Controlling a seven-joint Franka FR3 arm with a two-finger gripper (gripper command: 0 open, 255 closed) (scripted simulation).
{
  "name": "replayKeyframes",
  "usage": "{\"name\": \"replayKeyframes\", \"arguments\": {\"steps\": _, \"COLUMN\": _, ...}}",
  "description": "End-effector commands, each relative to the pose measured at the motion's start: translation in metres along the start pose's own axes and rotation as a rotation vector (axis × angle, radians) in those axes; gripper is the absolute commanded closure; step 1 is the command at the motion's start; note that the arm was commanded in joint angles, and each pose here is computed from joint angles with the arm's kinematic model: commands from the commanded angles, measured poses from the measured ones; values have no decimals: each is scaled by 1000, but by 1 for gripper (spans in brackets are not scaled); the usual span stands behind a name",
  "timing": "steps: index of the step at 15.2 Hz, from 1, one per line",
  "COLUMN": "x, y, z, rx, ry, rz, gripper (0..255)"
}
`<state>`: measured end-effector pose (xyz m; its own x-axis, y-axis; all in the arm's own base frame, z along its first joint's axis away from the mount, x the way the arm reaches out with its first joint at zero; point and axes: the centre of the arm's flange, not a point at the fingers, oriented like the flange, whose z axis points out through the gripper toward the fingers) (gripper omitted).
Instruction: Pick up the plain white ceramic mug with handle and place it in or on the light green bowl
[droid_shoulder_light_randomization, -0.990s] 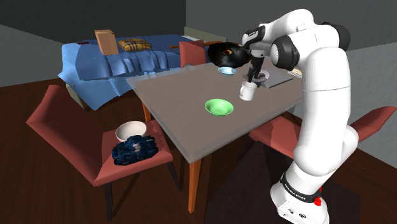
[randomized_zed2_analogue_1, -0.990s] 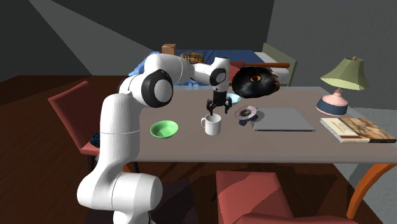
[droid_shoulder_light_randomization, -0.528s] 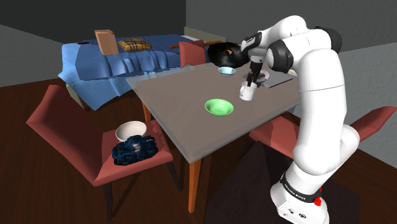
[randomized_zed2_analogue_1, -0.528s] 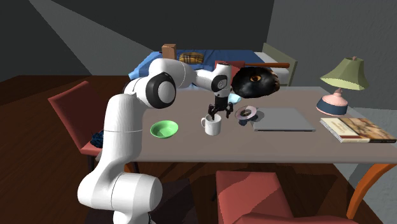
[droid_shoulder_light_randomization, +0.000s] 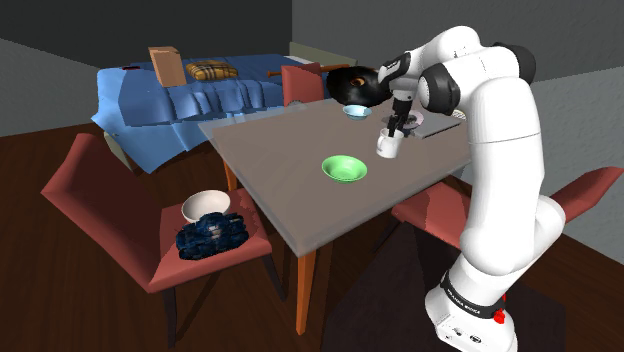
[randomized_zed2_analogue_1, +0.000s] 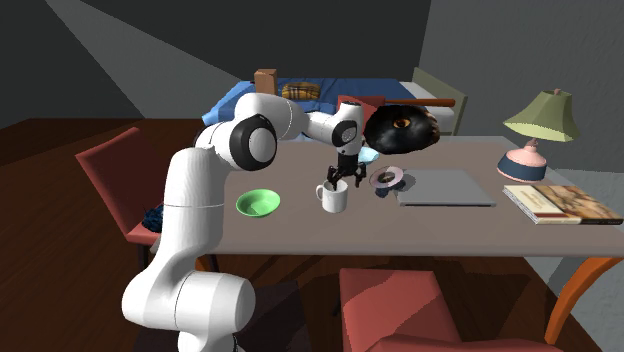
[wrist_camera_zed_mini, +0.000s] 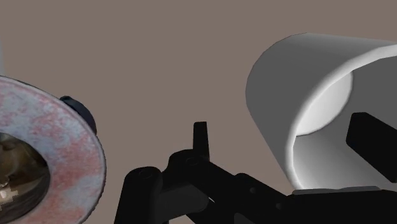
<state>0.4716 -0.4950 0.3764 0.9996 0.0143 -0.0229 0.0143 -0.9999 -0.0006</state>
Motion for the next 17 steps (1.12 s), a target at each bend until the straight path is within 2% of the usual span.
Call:
{"name": "replayKeyframes", "arguments": {"steps": 1, "x": 0, "y": 0, "z": 0, "rx": 0, "ry": 0, "rz": 0, "gripper": 255}}
{"name": "replayKeyframes", "arguments": {"steps": 10, "x": 0, "y": 0, "z": 0, "rx": 0, "ry": 0, "rz": 0, "gripper": 255}}
{"name": "replayKeyframes", "arguments": {"steps": 17, "x": -1, "y": 0, "z": -37, "rx": 0, "ry": 0, "rz": 0, "gripper": 255}}
